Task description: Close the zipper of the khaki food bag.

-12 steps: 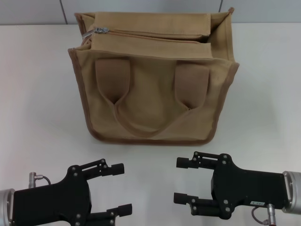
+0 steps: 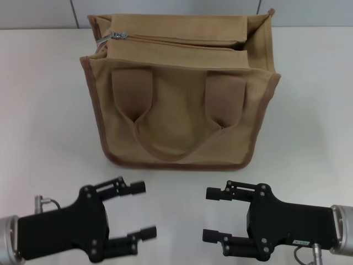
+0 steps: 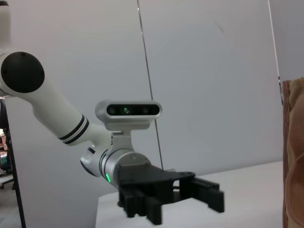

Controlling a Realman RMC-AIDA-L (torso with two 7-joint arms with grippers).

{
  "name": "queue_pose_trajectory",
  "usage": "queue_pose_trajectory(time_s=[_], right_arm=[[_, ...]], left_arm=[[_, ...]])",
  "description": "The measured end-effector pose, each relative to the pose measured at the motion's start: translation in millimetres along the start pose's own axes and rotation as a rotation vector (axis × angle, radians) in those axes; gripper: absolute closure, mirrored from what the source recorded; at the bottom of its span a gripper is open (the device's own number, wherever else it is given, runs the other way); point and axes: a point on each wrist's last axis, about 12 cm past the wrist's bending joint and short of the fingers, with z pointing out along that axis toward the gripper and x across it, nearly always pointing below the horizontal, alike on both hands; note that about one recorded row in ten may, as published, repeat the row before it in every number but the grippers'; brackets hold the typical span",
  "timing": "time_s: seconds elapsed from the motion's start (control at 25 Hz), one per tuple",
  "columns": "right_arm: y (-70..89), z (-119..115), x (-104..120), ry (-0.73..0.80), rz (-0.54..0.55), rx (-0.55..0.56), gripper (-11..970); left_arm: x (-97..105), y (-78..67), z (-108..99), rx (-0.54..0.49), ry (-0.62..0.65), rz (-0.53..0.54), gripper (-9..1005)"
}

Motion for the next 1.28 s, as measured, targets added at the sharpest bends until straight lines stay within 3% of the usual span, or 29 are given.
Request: queue_pose_trajectory(time_s=[0.24, 0.28, 0.32, 0.48, 0.56, 0.64, 0.76, 0.92, 1.28], right_arm=[[1.7, -1.4, 1.5, 0.001, 0.005, 0.006, 277], [1.9, -1.5, 1.7, 0.001, 0.006, 0.006, 277], [2.1, -1.6, 1.8, 0.001, 0.007, 0.007, 277], [2.4, -0.7, 1.8, -0.008, 0.012, 0.015, 276], [2.8, -0.4, 2.2, -0.009, 0.015, 0.016, 276], [2.9, -0.1, 2.5, -0.009, 0.014, 0.017, 276], [4.4, 0.6, 3.4, -0.011, 0.006, 0.018, 276], [2.9, 1.2, 4.3, -0.003, 0.002, 0.026, 276], [-2.2, 3.1, 2.2, 0.0, -0.01, 0.036, 275]], left_arm=[[-4.7, 7.6, -7.2, -0.132, -0.074, 0.009, 218], [-6.5, 14.1, -17.0, -0.287, -0.152, 0.004, 218], [-6.4, 15.6, -18.8, -0.32, -0.166, 0.002, 218], [-4.6, 31.3, -34.3, -0.64, -0.307, -0.044, 219], [-4.7, 39.4, -40.9, -0.769, -0.366, -0.062, 220], [-6.3, 48.0, -42.0, -0.831, -0.389, -0.068, 220], [-11.3, 62.3, -31.3, -0.807, -0.365, -0.066, 221], [-19.4, 76.1, -3.7, -0.657, -0.285, -0.047, 221], [-32.1, 90.0, 20.5, -0.576, -0.294, -0.057, 223]])
